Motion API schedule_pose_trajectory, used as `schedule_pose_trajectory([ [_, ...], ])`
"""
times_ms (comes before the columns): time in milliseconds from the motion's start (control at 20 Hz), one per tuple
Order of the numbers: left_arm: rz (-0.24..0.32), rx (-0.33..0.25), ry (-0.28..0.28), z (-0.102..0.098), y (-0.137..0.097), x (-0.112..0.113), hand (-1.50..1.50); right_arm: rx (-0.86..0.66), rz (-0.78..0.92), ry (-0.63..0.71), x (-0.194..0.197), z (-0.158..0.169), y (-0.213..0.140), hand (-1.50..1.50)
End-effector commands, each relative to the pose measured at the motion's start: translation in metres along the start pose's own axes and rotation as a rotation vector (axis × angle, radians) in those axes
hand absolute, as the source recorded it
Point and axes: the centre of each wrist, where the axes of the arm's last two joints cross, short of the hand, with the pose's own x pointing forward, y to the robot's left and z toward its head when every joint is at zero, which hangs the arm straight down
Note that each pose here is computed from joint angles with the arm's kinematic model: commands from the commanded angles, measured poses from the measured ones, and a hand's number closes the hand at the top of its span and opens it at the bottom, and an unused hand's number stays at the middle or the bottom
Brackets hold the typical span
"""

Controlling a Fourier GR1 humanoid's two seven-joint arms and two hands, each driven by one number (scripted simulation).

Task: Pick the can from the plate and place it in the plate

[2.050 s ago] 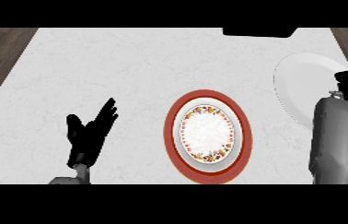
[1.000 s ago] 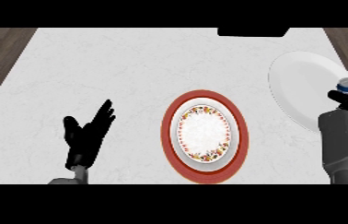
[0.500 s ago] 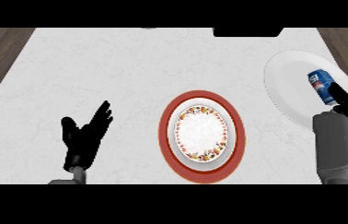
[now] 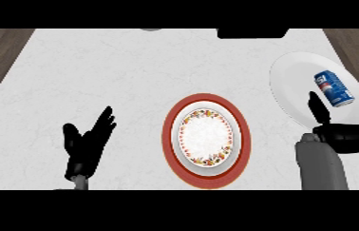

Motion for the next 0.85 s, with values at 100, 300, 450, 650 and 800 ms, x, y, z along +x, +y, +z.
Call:
schedule_pose_trajectory([
  [100,0.01,-0.002,-0.002,-0.006,0.011,0.006,0.0,0.082,-0.035,0.028,-0.028,0.038,-0.038,-1.5],
  [300,0.001,-0.011,-0.008,0.007,0.013,0.002,0.0,0.123,0.021,0.004,-0.046,0.053,-0.044,-1.5],
  [450,0.009,-0.015,0.006,0.002,0.002,0.011,0.0,0.14,0.051,0.023,-0.055,0.057,-0.051,-1.5],
  [650,-0.002,0.008,0.007,-0.005,-0.008,-0.014,0.0,0.149,0.057,0.042,-0.044,0.057,-0.045,-1.5],
  [800,0.015,-0.012,0.016,-0.004,0.007,-0.004,0.0,0.141,0.052,0.045,-0.048,0.06,-0.046,-1.5],
])
